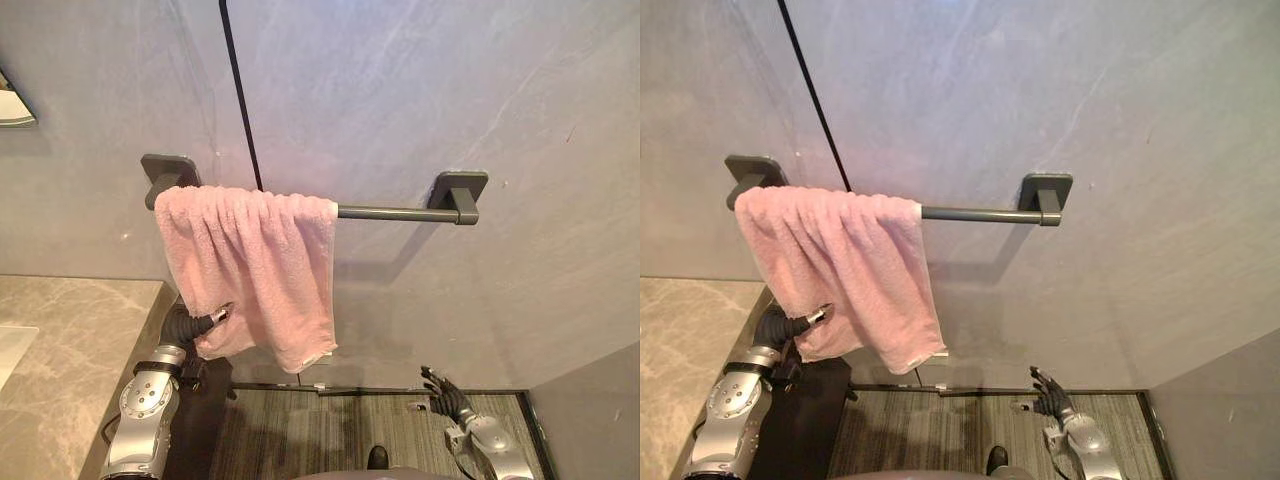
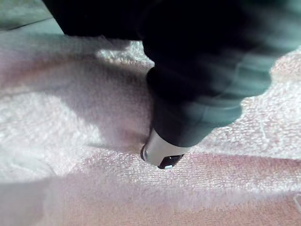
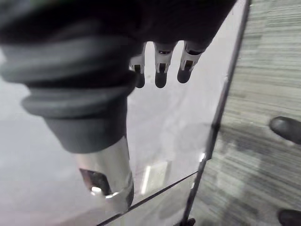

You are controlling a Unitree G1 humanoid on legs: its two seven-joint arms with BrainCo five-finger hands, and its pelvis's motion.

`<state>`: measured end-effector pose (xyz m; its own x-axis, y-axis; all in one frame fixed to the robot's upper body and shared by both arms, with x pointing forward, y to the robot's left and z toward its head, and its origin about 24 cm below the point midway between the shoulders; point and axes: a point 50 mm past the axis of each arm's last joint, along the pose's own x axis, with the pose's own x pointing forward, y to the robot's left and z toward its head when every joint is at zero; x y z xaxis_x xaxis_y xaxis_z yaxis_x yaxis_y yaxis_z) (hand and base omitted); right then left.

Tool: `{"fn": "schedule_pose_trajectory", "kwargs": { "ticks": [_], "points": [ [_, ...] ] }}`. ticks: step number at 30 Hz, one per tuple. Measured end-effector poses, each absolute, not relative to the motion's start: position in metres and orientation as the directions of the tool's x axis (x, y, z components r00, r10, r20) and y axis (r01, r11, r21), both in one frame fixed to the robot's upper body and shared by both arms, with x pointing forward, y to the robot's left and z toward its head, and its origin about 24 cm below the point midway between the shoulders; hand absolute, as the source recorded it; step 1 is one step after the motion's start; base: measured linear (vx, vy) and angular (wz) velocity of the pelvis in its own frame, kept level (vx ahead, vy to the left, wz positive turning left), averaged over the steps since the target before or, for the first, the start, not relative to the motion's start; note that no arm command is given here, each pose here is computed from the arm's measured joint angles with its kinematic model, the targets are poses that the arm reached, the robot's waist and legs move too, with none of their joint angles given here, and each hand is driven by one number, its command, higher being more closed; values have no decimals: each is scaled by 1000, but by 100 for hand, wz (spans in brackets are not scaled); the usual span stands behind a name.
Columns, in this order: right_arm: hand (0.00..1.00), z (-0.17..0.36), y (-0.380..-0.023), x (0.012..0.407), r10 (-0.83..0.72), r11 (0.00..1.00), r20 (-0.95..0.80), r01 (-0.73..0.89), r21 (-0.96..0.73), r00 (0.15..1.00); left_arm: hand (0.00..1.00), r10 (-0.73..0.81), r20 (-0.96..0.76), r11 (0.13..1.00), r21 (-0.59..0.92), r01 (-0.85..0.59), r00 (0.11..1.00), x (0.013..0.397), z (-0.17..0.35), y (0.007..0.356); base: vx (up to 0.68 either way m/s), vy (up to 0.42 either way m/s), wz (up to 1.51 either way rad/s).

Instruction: Organize washtable

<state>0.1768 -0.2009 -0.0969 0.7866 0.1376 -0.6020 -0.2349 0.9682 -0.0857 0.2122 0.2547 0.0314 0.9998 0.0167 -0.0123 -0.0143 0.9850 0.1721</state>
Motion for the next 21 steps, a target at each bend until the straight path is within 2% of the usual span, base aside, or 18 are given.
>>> {"fn": "schedule_pose_trajectory", "kwargs": {
  "ticks": [6,8,13,21],
  "points": [
    [0,-64,-175,198,358,889,-472,-449,-93,806,100,26,-5,985,172,-25,1000,212,32,254,-11,-1,0],
    [0,-46,-165,203,466,827,-410,-551,-114,784,100,22,-2,985,171,-21,1000,213,33,253,-33,-5,0],
    [0,-14,-150,215,611,749,-283,-656,-97,739,100,-19,8,987,159,17,1000,214,34,241,-35,-6,0],
    [0,19,-135,233,679,708,-147,-695,-128,719,100,-33,68,990,138,24,997,217,45,233,-74,-8,-3]
  ]
}}
